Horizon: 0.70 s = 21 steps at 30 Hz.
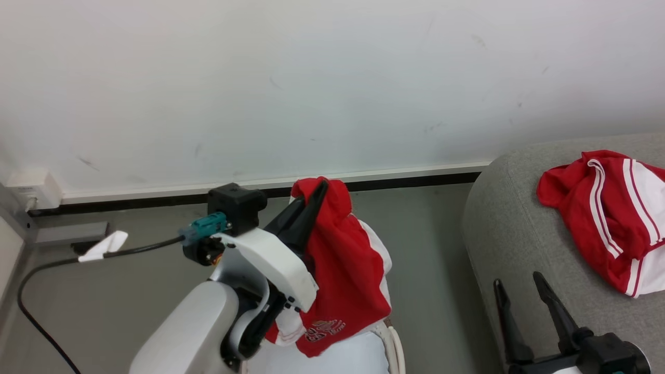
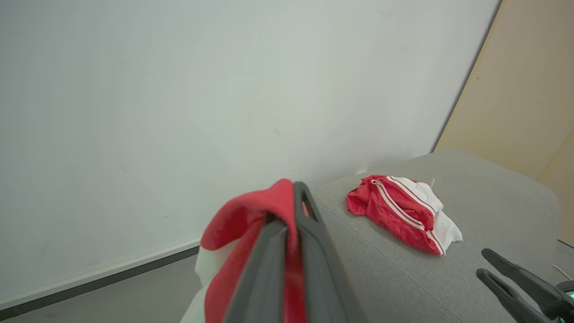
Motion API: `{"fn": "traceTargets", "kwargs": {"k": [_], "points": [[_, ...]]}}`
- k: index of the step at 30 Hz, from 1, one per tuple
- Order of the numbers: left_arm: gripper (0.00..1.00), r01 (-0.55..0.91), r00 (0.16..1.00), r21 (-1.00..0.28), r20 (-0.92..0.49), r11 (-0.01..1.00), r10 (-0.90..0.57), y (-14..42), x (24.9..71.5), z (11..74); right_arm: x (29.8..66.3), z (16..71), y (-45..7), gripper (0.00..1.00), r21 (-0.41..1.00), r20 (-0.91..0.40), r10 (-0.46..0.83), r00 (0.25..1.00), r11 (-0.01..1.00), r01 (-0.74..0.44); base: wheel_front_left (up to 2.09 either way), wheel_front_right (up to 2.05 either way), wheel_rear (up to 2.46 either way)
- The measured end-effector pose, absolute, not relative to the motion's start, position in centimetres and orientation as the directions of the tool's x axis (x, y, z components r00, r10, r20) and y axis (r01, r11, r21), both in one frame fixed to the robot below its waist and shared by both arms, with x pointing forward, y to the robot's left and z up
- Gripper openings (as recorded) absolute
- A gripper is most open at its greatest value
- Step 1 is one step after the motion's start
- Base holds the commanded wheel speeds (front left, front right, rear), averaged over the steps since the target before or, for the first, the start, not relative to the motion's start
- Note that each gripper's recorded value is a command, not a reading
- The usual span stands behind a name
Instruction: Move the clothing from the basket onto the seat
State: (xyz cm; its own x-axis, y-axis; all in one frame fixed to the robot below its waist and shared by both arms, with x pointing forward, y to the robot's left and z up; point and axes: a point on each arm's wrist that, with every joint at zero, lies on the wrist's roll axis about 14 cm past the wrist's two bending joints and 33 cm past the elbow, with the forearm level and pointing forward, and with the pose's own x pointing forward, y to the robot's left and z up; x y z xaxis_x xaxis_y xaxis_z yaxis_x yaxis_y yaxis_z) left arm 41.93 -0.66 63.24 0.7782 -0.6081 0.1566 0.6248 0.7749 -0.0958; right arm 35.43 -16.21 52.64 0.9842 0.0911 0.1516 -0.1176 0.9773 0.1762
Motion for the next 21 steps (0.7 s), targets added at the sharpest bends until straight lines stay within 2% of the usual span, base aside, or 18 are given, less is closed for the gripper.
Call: {"fn": "traceTargets", "kwargs": {"k": [16, 21], "points": [[0.00, 0.686, 0.726, -0.120, 0.186, 0.718, -0.662, -3.0, 39.8, 63.8, 35.4, 56.4, -5.9, 1.00, 0.079, 0.253, 0.401, 0.881, 0.898, -0.432, 0.00, 0.00, 0.00], [0.00, 0.723, 0.688, -0.118, 0.199, 0.680, -0.697, -4.5, 38.4, 64.4, 35.6, 57.0, -4.3, 1.00, 0.057, 0.265, 0.450, 0.853, 0.876, -0.480, 0.00, 0.00, 0.00]]}}
